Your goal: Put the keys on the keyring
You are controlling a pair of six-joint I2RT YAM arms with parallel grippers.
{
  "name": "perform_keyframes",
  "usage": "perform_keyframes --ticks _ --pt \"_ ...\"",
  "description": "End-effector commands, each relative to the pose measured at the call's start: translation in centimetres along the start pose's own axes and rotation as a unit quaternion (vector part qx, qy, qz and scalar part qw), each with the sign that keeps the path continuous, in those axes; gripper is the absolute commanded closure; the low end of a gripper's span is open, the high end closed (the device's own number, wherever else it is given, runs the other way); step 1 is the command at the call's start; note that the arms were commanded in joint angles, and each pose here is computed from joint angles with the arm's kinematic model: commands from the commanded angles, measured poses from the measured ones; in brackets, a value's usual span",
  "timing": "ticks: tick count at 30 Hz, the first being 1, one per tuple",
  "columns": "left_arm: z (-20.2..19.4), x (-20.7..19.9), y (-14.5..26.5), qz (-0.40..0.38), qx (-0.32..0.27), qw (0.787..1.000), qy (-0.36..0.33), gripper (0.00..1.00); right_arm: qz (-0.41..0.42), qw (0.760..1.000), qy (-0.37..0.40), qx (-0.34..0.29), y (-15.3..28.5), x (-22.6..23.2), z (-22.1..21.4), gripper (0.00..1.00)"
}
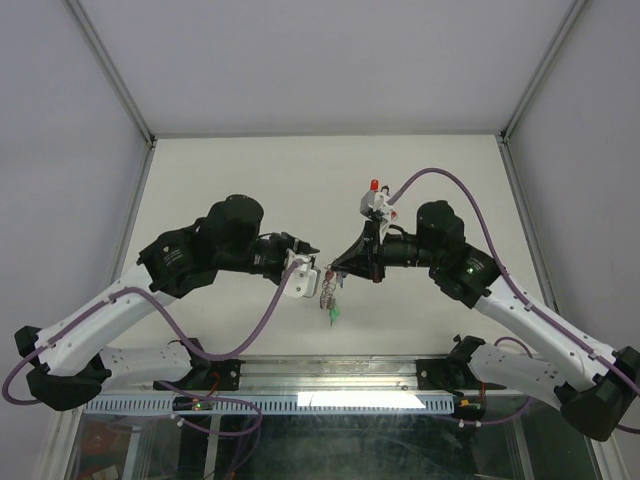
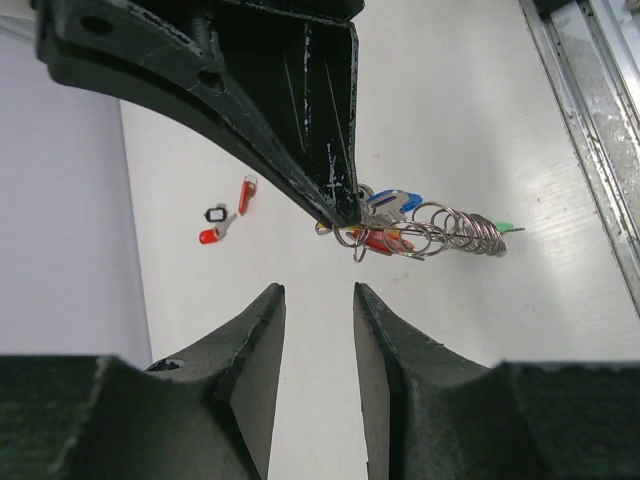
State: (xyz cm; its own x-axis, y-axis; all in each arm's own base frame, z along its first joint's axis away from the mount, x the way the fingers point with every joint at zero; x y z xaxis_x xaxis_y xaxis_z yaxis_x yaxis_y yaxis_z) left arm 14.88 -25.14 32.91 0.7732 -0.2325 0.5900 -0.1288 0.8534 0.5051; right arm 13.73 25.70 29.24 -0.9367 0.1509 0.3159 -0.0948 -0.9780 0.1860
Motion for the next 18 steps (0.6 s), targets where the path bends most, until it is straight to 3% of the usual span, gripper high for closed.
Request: perform_keyframes --ticks 1,5,18 --pt "2.5 0.5 0.5 0.040 -0.080 0.996 -0.001 0.67 0.024 0.994 0.076 -0.070 0.8 1.4 2.9 1.00" --pt "3.1 0.0 0.2 0.040 -0.114 0.993 0.009 0.67 0.037 0.991 0.088 -0.098 1.0 1.9 3.5 1.00" --pt "2.2 -0.5 -1.0 0.041 -0.117 0.992 0.025 0.72 0.055 0.978 0.126 -0.154 1.9 3.1 4.3 1.00"
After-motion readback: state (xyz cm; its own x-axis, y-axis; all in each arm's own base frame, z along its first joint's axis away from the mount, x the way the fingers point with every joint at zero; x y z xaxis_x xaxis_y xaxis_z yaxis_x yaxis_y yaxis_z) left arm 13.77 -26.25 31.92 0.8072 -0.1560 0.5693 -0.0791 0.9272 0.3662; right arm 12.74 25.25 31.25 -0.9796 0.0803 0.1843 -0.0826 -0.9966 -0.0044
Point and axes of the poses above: each gripper's point midway between its finger pads, its own y axis back along the fingers, its own x axis along the line the jaws close on, z = x × y, the point moved 4 cm from there along y, back along the fingers, and after that the axes turned 2 degrees about -y, right-handed, at the moved point
